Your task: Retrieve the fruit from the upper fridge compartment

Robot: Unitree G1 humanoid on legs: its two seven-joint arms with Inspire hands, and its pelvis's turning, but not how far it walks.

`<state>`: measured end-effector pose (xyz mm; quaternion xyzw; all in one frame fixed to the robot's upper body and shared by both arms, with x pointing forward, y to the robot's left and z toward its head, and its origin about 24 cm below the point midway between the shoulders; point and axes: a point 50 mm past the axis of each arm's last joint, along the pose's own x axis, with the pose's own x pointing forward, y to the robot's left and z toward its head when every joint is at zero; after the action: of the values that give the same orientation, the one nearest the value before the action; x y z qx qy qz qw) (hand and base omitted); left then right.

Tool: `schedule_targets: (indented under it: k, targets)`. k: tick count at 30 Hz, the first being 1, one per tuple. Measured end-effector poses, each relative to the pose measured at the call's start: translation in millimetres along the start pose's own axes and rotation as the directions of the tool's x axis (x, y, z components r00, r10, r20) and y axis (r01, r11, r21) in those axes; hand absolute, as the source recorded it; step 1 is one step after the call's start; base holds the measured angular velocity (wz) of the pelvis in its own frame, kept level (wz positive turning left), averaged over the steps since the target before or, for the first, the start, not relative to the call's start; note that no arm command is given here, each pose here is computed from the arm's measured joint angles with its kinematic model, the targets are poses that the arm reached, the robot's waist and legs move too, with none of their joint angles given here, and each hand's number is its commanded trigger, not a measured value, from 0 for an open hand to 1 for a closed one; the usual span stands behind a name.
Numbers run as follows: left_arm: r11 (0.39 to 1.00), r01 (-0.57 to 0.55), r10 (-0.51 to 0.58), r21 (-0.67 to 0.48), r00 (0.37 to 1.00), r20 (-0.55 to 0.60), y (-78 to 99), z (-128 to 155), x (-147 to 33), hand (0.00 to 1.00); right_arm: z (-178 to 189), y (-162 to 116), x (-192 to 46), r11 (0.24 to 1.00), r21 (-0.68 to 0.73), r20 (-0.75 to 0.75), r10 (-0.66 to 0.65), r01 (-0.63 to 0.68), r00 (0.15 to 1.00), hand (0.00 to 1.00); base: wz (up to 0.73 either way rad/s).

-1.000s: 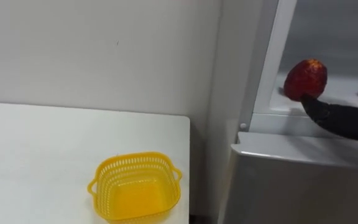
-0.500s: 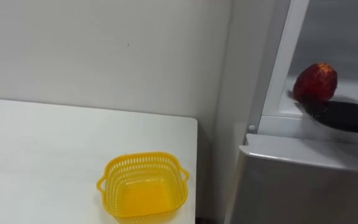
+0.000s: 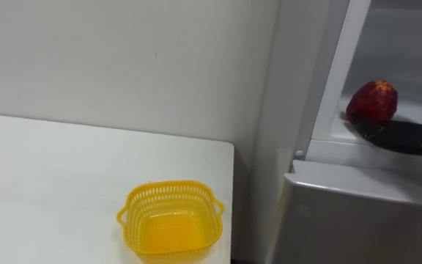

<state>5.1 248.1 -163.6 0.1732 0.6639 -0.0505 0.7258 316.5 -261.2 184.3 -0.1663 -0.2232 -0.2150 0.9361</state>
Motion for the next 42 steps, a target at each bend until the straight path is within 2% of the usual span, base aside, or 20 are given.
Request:
schedule_targets:
  k: [5, 9, 16, 18, 19, 21, 22, 30, 42]
  targets:
    - [1.000, 0.011, -0.011, 0.000, 1.000, -0.003, -0.2, -0.5, -0.1, 0.00, 3.6, 3.3, 10.8, 1.000, 0.002, 0.004, 0.031, -0.031, 1.000, 0.00, 0.00]
    - [1.000, 0.013, -0.013, 0.001, 1.000, -0.011, 0.6, -0.9, -0.2, 0.00, -1.3, 3.6, 22.3, 0.999, 0.021, -0.048, 0.048, -0.047, 0.998, 0.00, 0.00]
    - [1.000, -0.022, 0.022, 0.009, 0.999, -0.035, 12.8, -2.0, -1.2, 0.00, -17.8, 0.0, 25.7, 0.995, -0.002, -0.137, 0.097, -0.099, 0.986, 0.00, 0.02]
    - [1.000, -0.025, 0.025, 0.008, 0.999, -0.035, 13.6, -1.8, -1.2, 0.00, -18.6, -0.8, 26.0, 0.993, -0.012, -0.144, 0.111, -0.114, 0.983, 0.38, 0.00]
    - [1.000, -0.026, 0.026, 0.008, 0.999, -0.042, 14.0, -2.8, -1.3, 0.00, -19.1, -0.4, 26.1, 0.991, -0.022, -0.150, 0.125, -0.130, 0.981, 0.61, 0.00]
    - [1.000, -0.031, 0.031, 0.007, 0.998, -0.053, 15.2, -4.1, -1.5, 0.00, -20.3, 0.5, 25.9, 0.987, -0.037, -0.163, 0.146, -0.154, 0.976, 0.82, 0.00]
    - [0.999, -0.032, 0.032, 0.007, 0.998, -0.059, 15.6, -4.8, -1.6, 0.00, -20.8, 0.1, 26.2, 0.985, -0.048, -0.169, 0.156, -0.167, 0.973, 1.00, 0.00]
    - [1.000, -0.030, 0.030, 0.005, 0.996, -0.079, 15.7, -6.4, -2.1, 0.00, -22.6, -1.1, 28.5, 0.977, -0.064, -0.198, 0.189, -0.205, 0.962, 1.00, 0.00]
    - [0.999, -0.034, 0.034, 0.007, 0.998, -0.051, 19.0, 3.3, -1.3, 0.00, -19.5, 0.3, 30.2, 0.968, -0.090, -0.187, 0.217, -0.236, 0.958, 1.00, 0.01]
